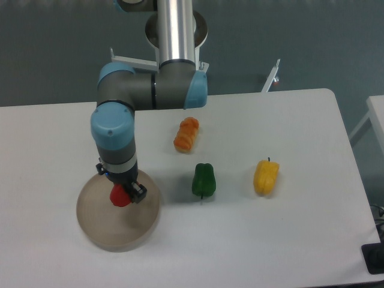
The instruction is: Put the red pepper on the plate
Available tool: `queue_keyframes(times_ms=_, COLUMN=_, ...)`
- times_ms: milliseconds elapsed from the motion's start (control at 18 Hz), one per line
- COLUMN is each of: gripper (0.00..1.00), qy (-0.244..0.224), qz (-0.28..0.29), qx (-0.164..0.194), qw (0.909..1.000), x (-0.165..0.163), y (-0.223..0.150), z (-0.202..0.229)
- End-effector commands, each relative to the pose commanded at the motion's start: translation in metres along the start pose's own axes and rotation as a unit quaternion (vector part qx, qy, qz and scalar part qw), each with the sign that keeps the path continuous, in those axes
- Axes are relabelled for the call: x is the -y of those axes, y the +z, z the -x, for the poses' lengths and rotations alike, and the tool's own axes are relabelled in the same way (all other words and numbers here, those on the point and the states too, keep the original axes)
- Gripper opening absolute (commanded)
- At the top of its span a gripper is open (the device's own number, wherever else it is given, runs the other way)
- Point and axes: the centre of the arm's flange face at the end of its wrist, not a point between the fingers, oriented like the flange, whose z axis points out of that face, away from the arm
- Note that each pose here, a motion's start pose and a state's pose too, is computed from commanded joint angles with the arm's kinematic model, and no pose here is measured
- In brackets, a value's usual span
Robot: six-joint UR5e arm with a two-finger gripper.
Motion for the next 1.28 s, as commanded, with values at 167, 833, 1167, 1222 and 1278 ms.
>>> queue_keyframes(times_ms=167, gripper=0.35, qy=0.008, qz=-0.001, qx=0.002, qw=1.0000, x=0.012, y=0.018, z=-0.005)
queue_keyframes(times_ms=833, gripper=1.00, qy=0.006, qz=-0.003, qx=0.039, qw=0.9992, x=0.002, y=-0.013, z=0.015)
queue_keyframes(times_ms=1167, gripper=1.00, qy=-0.030, qz=-0.036, qx=0.088, qw=0.9950, x=-0.111, y=-0.106, z=0.115)
queue_keyframes(times_ms=1222, gripper=1.00, qy=-0.029, qz=-0.038, qx=0.092, qw=0.9946, x=-0.124, y=-0.114, z=0.126)
queue_keyframes(times_ms=1278, gripper=1.00, qy=-0.027, qz=-0.039, qx=0.096, qw=0.9943, x=-0.138, y=-0.121, z=0.135)
